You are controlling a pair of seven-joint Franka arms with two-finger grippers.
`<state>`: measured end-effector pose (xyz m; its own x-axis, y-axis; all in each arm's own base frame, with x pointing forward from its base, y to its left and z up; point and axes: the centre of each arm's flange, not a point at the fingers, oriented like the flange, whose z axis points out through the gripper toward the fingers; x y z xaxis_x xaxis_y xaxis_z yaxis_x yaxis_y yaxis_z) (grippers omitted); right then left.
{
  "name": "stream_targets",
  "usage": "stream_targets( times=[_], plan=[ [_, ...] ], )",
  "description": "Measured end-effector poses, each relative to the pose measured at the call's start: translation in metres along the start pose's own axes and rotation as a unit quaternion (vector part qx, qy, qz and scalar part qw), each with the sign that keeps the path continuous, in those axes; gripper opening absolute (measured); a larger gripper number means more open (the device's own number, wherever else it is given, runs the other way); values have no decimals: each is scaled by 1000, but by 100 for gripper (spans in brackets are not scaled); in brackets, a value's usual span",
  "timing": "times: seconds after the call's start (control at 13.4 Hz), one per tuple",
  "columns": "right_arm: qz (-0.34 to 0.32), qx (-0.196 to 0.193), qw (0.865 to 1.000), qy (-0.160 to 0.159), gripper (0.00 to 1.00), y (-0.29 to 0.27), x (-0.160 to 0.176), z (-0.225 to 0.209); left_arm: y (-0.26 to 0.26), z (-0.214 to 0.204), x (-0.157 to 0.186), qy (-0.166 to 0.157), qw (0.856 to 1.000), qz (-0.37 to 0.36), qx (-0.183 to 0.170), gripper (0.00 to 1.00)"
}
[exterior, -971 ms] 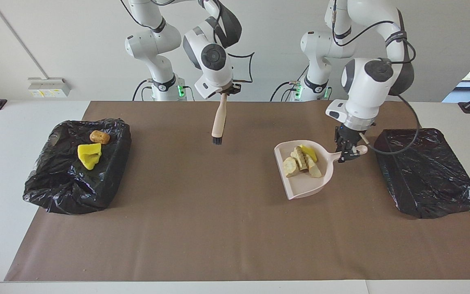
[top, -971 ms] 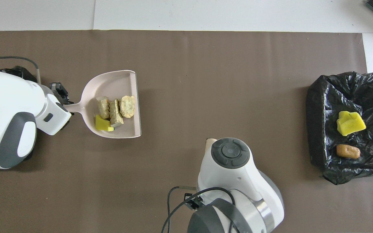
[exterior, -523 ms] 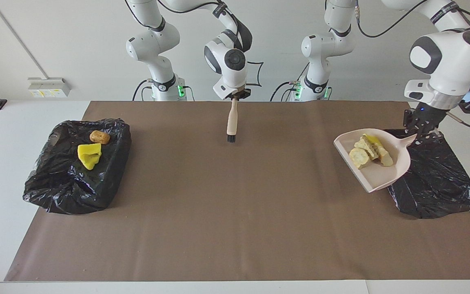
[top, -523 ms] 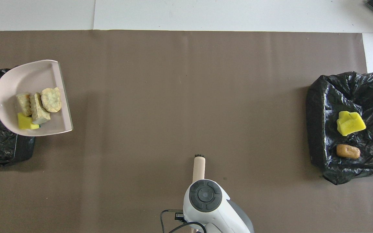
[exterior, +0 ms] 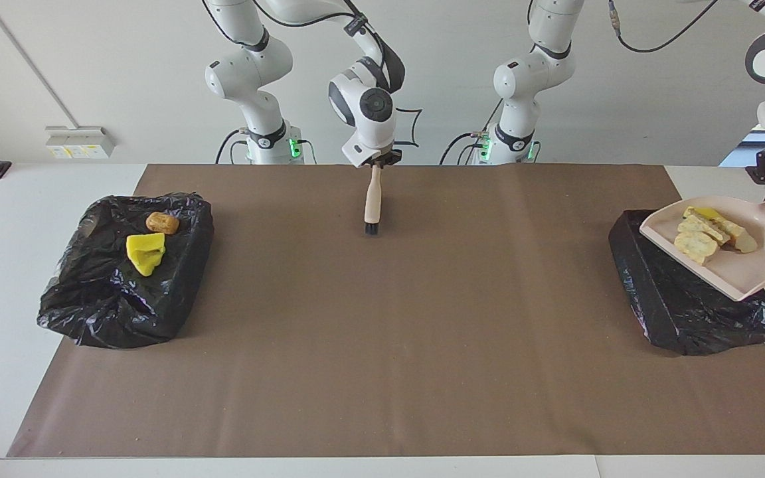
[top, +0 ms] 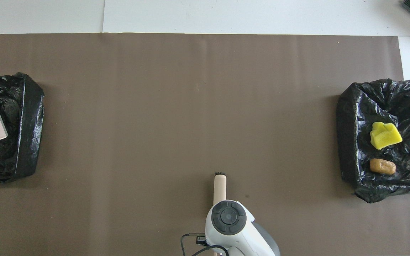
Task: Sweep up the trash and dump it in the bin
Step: 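Carry the dustpan to the black bag nearest the left arm and tip it, then set the brush down with the right gripper and withdraw it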
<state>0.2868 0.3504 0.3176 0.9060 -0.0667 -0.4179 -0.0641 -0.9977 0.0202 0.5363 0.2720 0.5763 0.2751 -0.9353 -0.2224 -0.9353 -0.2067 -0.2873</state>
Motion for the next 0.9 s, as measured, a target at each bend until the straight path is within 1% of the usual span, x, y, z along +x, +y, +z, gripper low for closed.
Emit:
stream_targets(
  times=[0.07,0.15,0.22,0.3,0.37,0.45,0.52,0.6,0.9],
  plan=[
    [-6,1,1000,1,31,0,0,-1,-1,3,-12,-23,1000,4,1,32],
    [-10,3,1000,3,40,-2,1,-3,1,9,-23,-41,999,7,-3,32],
    [-13,7,1000,6,52,-5,1,-8,3,14,-33,-62,998,15,-9,32],
    [-17,13,1000,12,62,-9,2,-15,3,18,-37,-83,996,29,-16,32],
    [-21,21,999,20,72,-14,3,-26,3,21,-36,-107,993,48,-22,32],
    [-23,30,999,31,87,-19,5,-40,1,23,-31,-123,990,65,-25,32],
    [-24,38,998,42,97,-20,10,-54,0,24,-25,-132,988,77,-27,32],
    [-21,44,997,55,100,-18,18,-68,0,24,-21,-140,986,86,-28,32],
    [4,59,991,119,100,15,65,-132,-1,21,-26,-202,973,108,-32,32]
  ],
)
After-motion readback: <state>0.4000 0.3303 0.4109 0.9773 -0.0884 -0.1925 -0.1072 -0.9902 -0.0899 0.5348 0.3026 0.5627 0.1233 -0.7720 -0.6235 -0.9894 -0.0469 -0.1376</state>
